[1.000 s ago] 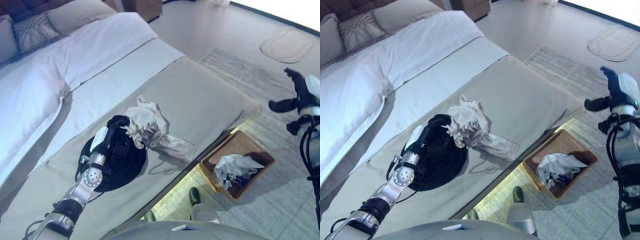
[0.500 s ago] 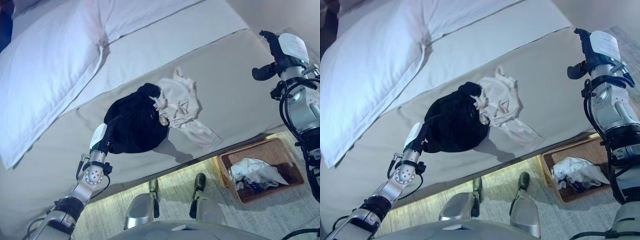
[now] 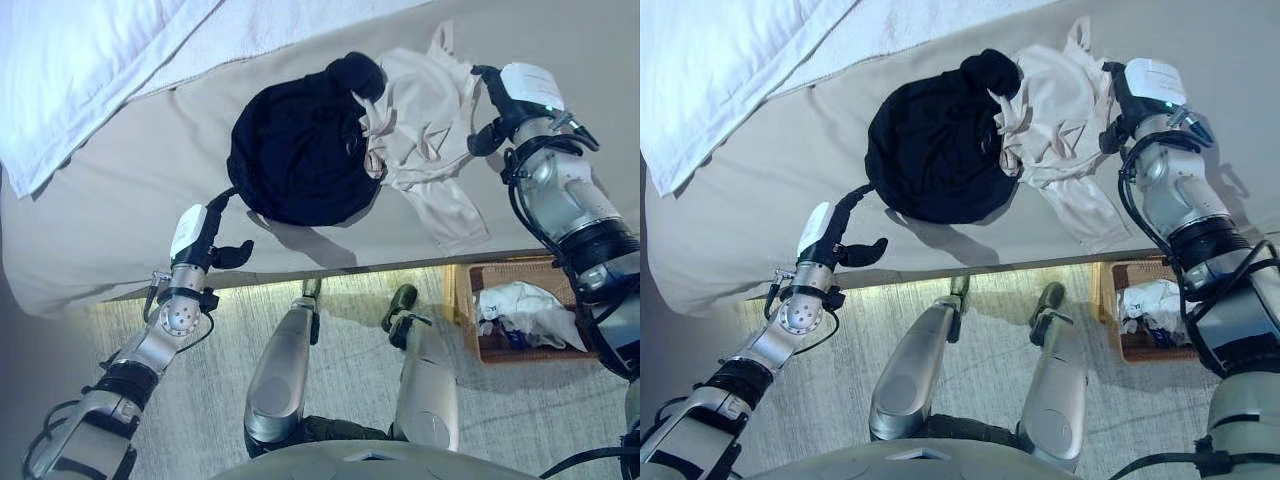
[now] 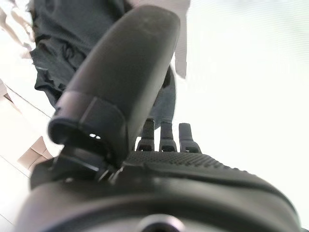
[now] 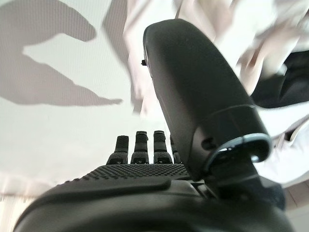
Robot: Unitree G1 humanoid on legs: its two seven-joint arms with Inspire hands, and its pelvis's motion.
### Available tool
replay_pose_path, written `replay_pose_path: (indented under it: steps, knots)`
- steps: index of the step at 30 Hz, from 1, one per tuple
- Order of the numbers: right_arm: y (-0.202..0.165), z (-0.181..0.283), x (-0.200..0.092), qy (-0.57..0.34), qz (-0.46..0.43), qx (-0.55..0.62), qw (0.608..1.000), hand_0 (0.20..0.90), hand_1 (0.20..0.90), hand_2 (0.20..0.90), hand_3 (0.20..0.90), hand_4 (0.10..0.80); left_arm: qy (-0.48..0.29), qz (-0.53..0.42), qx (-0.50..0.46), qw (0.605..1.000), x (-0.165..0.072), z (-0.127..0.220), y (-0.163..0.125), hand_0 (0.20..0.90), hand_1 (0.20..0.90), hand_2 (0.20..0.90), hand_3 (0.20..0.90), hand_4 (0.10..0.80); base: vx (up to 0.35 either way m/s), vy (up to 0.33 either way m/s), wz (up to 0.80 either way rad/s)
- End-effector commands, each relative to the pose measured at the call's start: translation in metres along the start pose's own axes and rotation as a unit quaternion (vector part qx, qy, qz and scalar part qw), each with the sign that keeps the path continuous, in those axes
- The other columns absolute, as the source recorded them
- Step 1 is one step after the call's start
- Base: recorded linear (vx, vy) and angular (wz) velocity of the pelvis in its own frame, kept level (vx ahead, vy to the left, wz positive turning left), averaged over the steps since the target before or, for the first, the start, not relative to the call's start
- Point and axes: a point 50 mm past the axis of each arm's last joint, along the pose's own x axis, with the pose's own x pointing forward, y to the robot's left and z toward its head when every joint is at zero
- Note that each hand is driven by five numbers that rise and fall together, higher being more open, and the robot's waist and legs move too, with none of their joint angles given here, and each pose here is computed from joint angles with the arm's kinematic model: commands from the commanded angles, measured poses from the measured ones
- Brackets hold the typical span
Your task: Pick up the clothes from the bed and place them into the basket
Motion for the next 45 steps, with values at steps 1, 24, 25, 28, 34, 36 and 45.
replay_pose_path:
  steps: [1, 24, 25, 28, 34, 36, 45]
  knots:
    - [-0.046, 0.016, 0.011, -0.027, -0.078, -0.014, 0.997, 0.900, 0.900, 0.900, 0.900, 0.800, -0.069, 0.056, -0.022, 0.996, -0.001, 0.022, 0.019, 0.900, 0.900, 0.900, 0.900, 0.800, -0.035, 0.042, 0.05]
    - [-0.066, 0.035, 0.033, -0.002, -0.098, 0.028, 0.995, 0.900, 0.900, 0.900, 0.900, 0.800, -0.094, 0.064, -0.034, 0.993, -0.006, 0.037, 0.018, 0.900, 0.900, 0.900, 0.900, 0.800, 0.000, -0.004, 0.06]
    - [-0.072, 0.035, 0.034, 0.002, -0.105, 0.022, 0.994, 0.900, 0.900, 0.900, 0.900, 0.800, -0.096, 0.067, -0.035, 0.993, -0.006, 0.038, 0.018, 0.900, 0.900, 0.900, 0.900, 0.800, 0.000, 0.000, 0.00]
    - [-0.086, 0.030, 0.036, 0.026, -0.125, 0.002, 0.992, 0.900, 0.900, 0.900, 0.900, 0.800, -0.099, 0.074, -0.039, 0.992, -0.008, 0.039, 0.021, 0.900, 0.900, 0.900, 0.900, 0.800, -0.018, -0.015, 0.05]
    - [-0.108, 0.016, 0.036, 0.057, -0.151, -0.024, 0.987, 0.300, 0.300, 0.300, 0.200, 0.100, -0.105, 0.067, -0.039, 0.991, -0.015, 0.038, 0.023, 0.900, 0.900, 0.900, 0.900, 0.800, -0.013, -0.019, 0.10]
    - [-0.109, 0.014, 0.036, 0.057, -0.153, -0.032, 0.986, 0.300, 0.300, 0.300, 0.200, 0.100, -0.109, 0.066, -0.039, 0.991, -0.016, 0.039, 0.023, 0.900, 0.900, 0.900, 0.900, 0.800, 0.000, 0.000, 0.00]
    - [-0.101, 0.006, 0.035, 0.053, -0.122, -0.040, 0.990, 0.300, 0.300, 0.300, 0.200, 0.100, -0.119, 0.061, -0.041, 0.990, -0.017, 0.040, 0.026, 0.900, 0.900, 0.900, 0.900, 0.800, -0.004, 0.018, -0.03]
